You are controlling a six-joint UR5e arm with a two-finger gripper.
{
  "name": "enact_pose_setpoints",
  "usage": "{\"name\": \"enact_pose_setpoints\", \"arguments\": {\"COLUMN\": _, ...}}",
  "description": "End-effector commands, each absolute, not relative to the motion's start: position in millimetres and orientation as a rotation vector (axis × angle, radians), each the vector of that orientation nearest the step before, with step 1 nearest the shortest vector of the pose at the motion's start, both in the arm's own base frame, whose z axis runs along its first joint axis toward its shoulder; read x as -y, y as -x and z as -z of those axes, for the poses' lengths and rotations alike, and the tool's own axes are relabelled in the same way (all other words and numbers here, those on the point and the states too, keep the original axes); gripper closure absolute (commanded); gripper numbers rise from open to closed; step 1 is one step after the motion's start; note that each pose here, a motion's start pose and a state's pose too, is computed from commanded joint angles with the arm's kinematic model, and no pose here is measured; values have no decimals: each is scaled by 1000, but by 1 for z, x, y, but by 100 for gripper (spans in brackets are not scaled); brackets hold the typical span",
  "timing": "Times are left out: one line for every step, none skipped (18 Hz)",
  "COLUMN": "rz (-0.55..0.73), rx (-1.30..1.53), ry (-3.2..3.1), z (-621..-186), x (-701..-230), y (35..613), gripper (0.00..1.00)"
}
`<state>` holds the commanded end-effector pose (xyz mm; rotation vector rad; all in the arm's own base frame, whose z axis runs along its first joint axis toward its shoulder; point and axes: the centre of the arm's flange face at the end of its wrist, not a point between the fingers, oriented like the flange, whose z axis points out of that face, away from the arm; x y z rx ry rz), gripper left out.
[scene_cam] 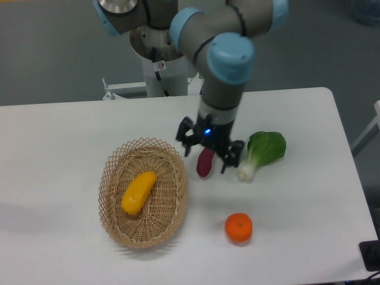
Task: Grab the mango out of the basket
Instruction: 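Move the open gripper from the bok choy over the yellow mango in the basket, then lower the gripper down around the yellow mango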
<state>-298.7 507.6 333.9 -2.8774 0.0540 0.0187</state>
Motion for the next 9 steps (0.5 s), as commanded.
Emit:
{"name": "enact_pose_setpoints", "arguments": {"rz": -18, "rx": -67, "ry": 2877, "z": -326, "x": -509, "y": 289, "gripper": 0}}
{"name": "enact_pose_setpoints", "arguments": {"rz": -14, "rx": -82, "ry": 2878, "z": -322, "x": -510, "y": 280, "gripper": 0}}
{"name": "enact_pose_setpoints", "arguments": {"rz": -7, "rx": -86, "ry": 2882, "z": -318, "x": -512, "y": 272, "gripper": 0}}
{"name": "enact_pose_setpoints", "arguments": {"rz": 4, "rx": -60, "ry": 2883, "z": -315, "x": -516, "y": 265, "gripper": 0}}
{"name": "enact_pose_setpoints", "arguments": {"rz": 16, "rx": -37, "ry": 2886, "z": -312, "x": -520, "y": 256, "gripper": 0}}
{"name": "enact_pose_setpoints", "arguments": {"rz": 27, "rx": -39, "ry": 2891, "z": -306, "x": -526, "y": 250, "gripper": 0}}
{"name": "enact_pose_setpoints", "arguments": {"rz": 31, "rx": -53, "ry": 2894, "z": -300, "x": -531, "y": 246, "gripper": 0}}
{"name": "enact_pose_setpoints", "arguments": {"rz": 28, "rx": -70, "ry": 2901, "z": -295, "x": -536, "y": 241, "gripper": 0}}
{"name": "enact_pose_setpoints", "arguments": {"rz": 6, "rx": -87, "ry": 2919, "z": -289, "x": -541, "y": 236, "gripper": 0}}
